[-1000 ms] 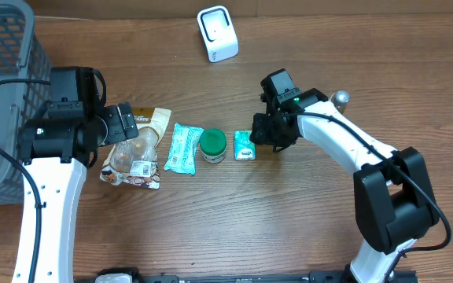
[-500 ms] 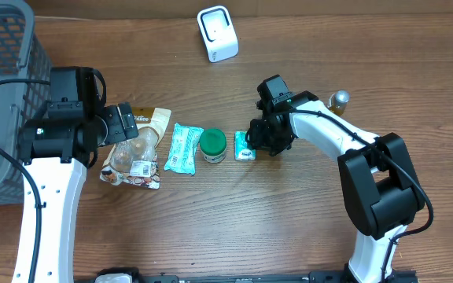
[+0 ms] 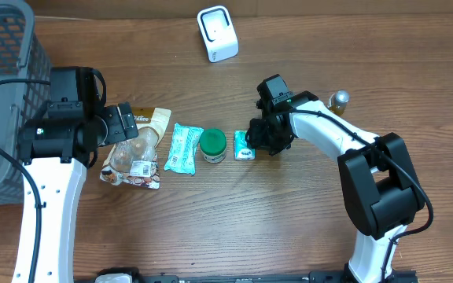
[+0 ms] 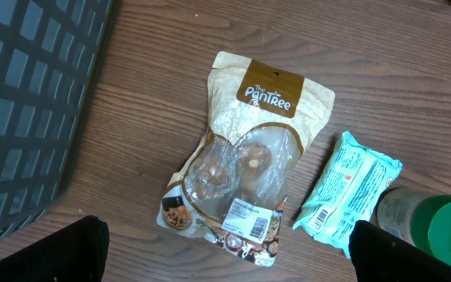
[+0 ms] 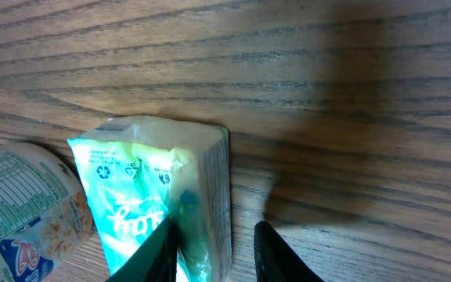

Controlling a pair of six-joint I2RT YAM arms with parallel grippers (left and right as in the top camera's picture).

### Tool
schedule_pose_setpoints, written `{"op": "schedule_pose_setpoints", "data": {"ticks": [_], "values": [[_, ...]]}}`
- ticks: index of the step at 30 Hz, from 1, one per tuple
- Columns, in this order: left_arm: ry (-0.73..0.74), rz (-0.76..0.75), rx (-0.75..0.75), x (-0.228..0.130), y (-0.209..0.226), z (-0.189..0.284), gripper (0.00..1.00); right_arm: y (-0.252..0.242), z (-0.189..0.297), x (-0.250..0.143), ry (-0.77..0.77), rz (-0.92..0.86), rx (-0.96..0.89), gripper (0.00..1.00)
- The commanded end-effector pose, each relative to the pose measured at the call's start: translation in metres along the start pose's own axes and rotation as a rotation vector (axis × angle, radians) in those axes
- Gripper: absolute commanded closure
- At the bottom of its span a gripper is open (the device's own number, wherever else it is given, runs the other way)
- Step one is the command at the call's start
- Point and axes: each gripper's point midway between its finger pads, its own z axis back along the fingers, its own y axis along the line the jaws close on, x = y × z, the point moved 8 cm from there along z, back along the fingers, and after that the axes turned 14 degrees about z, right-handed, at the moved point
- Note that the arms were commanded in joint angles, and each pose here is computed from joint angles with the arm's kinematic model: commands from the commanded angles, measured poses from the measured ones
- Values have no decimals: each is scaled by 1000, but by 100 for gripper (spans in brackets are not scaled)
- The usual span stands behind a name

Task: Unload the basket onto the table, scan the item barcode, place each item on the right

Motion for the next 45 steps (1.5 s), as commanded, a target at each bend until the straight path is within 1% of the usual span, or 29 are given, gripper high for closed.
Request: {"op": "schedule_pose_setpoints", "data": {"ticks": [1, 2, 4, 6, 11, 24, 33, 38, 45], "values": [[-9, 10, -6, 3, -2, 2, 0, -3, -6, -1, 11, 0, -2, 75], [-8, 10, -7, 3, -2, 2, 1, -3, -6, -1, 9, 0, -1, 79], [-9, 10, -6, 3, -2, 2, 0, -3, -5, 1, 0, 3, 2, 82], [-8, 10, -7, 3, -2, 2, 1, 0, -3, 3, -9, 7, 21, 75], [-8, 10, -7, 3, -2, 2, 0, 4, 8, 9, -45, 16, 36, 69], [-8, 10, -7, 3, -2, 2, 0, 4, 13, 16, -85, 20, 51, 67], [-8, 10, -7, 3, -2, 2, 0, 4, 16, 18, -94, 19, 74, 68], [-9, 10, -6, 3, -2, 2, 1, 5, 17, 19, -96, 42, 77, 66], [-8, 10, -7, 3, -2, 2, 0, 5, 14, 17, -88, 41, 76, 66]]}}
